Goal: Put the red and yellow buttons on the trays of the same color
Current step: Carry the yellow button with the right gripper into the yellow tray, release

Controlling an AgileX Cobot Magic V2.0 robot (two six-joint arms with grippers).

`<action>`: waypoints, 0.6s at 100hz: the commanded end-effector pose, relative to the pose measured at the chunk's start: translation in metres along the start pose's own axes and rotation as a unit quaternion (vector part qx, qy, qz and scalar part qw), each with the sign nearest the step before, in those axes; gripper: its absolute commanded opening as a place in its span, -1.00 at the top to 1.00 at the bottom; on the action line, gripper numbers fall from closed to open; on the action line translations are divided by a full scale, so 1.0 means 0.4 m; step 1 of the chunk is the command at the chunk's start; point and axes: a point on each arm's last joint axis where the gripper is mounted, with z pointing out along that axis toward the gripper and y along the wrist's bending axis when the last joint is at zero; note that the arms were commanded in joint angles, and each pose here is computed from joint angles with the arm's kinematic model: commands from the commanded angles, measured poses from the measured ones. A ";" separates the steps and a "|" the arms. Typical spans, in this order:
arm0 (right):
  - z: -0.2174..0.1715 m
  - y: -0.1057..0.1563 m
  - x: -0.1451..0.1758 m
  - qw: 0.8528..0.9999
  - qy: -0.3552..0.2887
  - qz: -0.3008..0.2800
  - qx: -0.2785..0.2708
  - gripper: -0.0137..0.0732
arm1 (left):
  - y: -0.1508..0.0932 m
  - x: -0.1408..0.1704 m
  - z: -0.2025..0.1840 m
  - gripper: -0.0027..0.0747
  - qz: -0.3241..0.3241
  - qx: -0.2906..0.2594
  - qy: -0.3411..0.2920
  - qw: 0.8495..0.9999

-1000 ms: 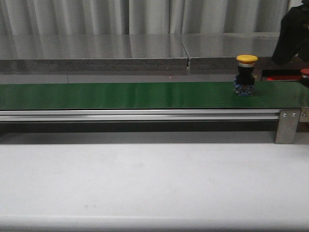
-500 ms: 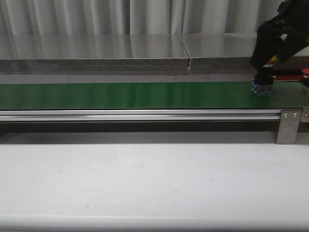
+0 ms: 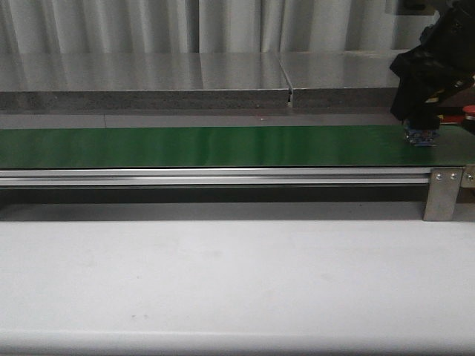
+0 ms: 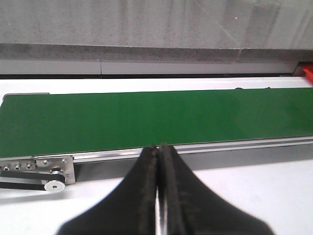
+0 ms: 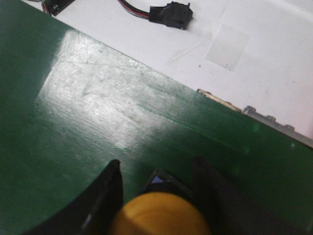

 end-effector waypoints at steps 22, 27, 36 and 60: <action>-0.301 -0.075 -0.004 0.991 -0.087 0.089 0.054 0.24 | 0.003 -0.037 -0.004 0.98 -0.009 -0.007 -0.046 0.999; -0.341 -0.100 0.012 0.987 -0.097 0.111 0.070 0.24 | 0.003 -0.037 -0.004 0.98 -0.009 -0.007 -0.046 0.999; -0.407 -0.150 0.047 0.977 -0.113 0.147 0.102 0.24 | 0.003 -0.037 -0.004 0.98 -0.009 -0.007 -0.046 0.999; -0.451 -0.283 0.166 0.950 -0.121 0.237 0.162 0.24 | 0.003 -0.037 -0.004 0.98 -0.009 -0.007 -0.046 0.999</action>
